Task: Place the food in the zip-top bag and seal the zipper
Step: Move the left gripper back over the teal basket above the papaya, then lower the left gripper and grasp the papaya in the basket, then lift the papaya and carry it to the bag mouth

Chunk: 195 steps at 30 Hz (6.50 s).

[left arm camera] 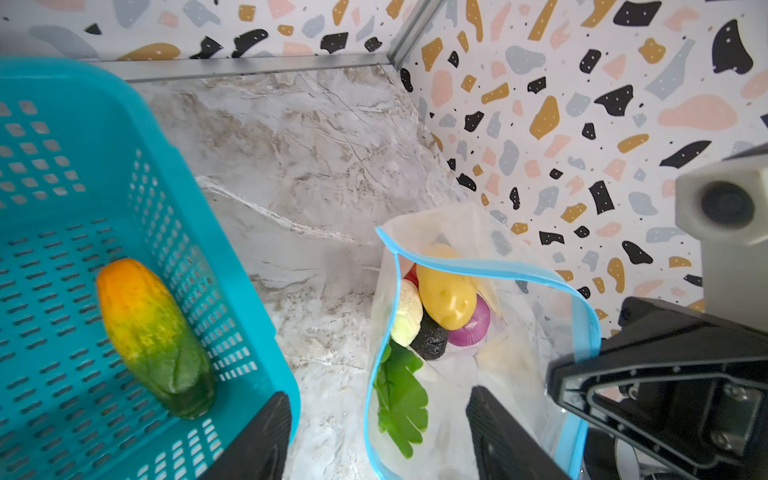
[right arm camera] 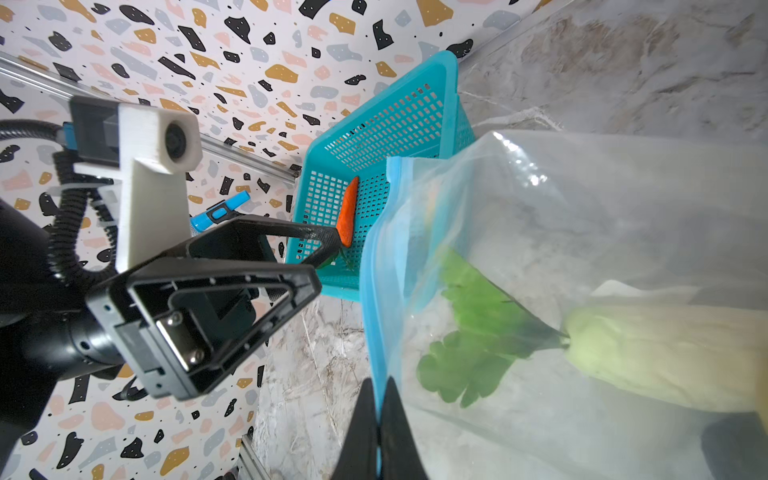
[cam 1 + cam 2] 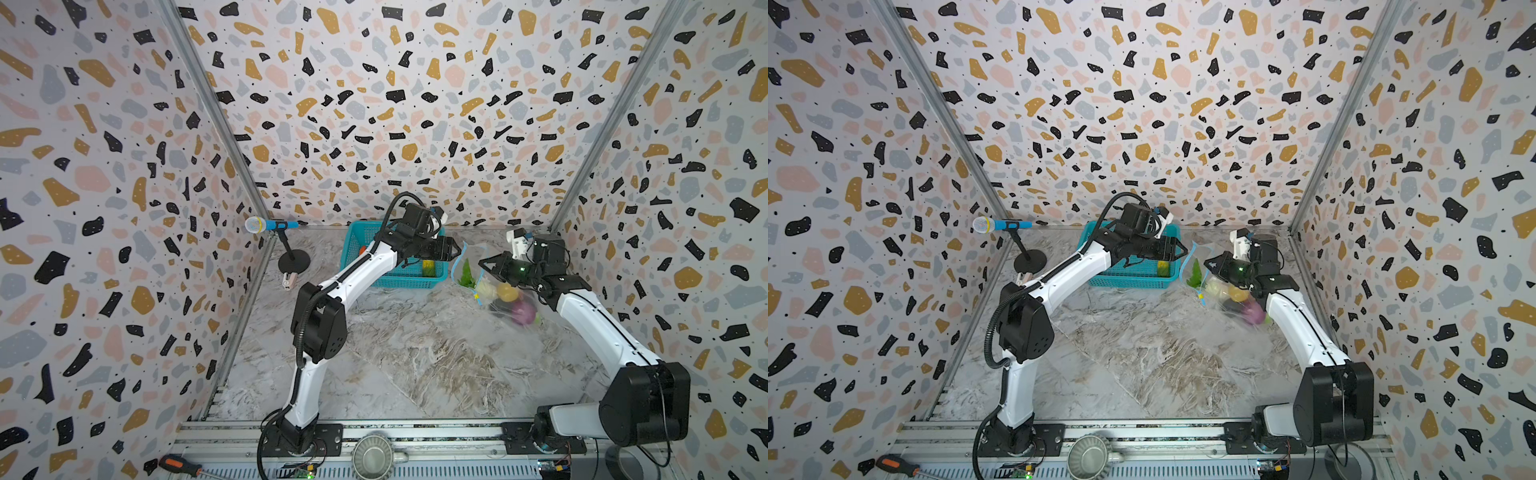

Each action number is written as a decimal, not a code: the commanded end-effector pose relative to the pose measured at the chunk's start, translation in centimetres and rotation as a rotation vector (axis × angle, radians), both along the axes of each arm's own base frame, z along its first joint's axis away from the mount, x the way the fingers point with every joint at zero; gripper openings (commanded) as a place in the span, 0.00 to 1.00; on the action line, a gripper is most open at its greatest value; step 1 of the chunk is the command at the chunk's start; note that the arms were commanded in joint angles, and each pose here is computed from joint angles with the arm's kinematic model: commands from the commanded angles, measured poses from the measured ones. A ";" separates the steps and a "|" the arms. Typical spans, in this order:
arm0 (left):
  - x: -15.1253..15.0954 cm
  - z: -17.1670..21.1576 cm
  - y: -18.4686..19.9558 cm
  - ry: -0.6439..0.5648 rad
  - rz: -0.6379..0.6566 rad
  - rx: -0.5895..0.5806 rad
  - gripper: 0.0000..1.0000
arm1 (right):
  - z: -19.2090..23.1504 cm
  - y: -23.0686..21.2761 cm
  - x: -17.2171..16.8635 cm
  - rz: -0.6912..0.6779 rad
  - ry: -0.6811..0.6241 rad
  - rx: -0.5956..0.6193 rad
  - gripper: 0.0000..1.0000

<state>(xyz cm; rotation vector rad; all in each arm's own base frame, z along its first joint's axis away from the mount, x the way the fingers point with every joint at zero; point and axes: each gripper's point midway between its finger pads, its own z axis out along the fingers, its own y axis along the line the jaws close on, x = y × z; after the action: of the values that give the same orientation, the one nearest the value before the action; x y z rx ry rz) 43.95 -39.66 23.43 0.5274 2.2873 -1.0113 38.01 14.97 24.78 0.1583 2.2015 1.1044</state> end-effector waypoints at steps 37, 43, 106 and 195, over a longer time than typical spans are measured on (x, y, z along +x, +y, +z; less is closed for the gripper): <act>8.8 -12.5 6.2 0.182 0.241 0.161 0.63 | -0.3 1.5 0.6 0.034 -0.003 -0.002 0.00; 8.8 -13.7 5.6 0.207 0.225 0.137 0.61 | -0.4 1.5 0.7 0.033 -0.001 -0.002 0.00; 7.1 -16.5 1.2 0.272 0.094 -0.021 0.53 | -1.5 1.5 0.5 0.026 0.028 -0.004 0.00; 10.0 -16.5 2.4 -0.105 0.167 0.433 0.77 | -1.9 1.1 0.4 0.018 0.043 -0.017 0.00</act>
<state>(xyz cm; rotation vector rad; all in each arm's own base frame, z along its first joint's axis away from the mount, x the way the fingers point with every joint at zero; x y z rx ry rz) 53.66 -36.98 7.77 0.5206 2.4241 -0.4231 38.31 16.21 21.73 0.1737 2.2793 1.1103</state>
